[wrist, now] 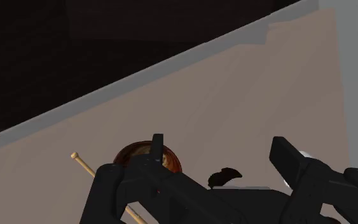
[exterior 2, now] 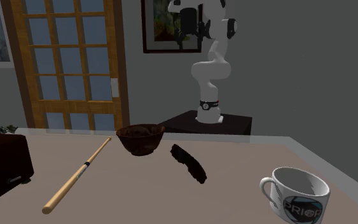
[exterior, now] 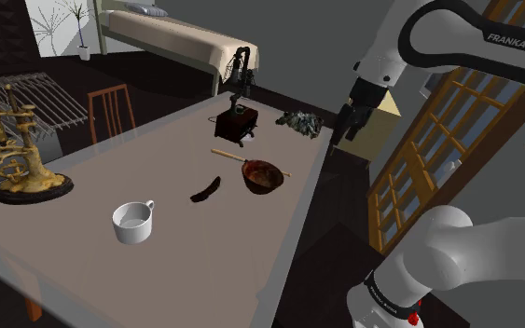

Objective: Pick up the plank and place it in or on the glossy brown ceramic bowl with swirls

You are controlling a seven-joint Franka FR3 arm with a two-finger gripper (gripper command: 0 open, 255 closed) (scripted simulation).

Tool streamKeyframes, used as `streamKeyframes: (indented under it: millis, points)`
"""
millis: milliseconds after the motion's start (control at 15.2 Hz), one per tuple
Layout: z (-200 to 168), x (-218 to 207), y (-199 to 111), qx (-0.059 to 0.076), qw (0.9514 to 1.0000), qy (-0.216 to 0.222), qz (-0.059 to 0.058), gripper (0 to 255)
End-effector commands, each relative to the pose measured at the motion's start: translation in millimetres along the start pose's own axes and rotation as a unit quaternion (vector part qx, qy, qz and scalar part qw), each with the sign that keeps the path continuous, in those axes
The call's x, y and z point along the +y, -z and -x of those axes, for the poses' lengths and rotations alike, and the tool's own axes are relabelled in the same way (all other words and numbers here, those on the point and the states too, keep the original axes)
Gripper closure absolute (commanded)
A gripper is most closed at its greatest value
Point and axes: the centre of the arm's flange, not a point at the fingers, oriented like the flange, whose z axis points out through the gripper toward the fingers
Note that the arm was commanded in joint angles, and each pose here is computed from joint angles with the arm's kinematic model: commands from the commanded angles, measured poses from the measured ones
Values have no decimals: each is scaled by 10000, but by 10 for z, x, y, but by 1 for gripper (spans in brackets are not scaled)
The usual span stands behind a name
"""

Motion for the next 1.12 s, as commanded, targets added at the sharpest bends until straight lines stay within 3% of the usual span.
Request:
streamKeyframes:
  millis: [0,264,528,792,1056]
  points:
    - [0,0,0,0,10000,0,0,0]
    - [-460,28,-305,-119,9970,754,113,0]
    - [-912,-7,-622,-237,9881,1504,226,0]
    - [-1347,-101,-950,-354,9732,2245,337,0]
    - [-1756,-252,-1291,-469,9526,2973,446,0]
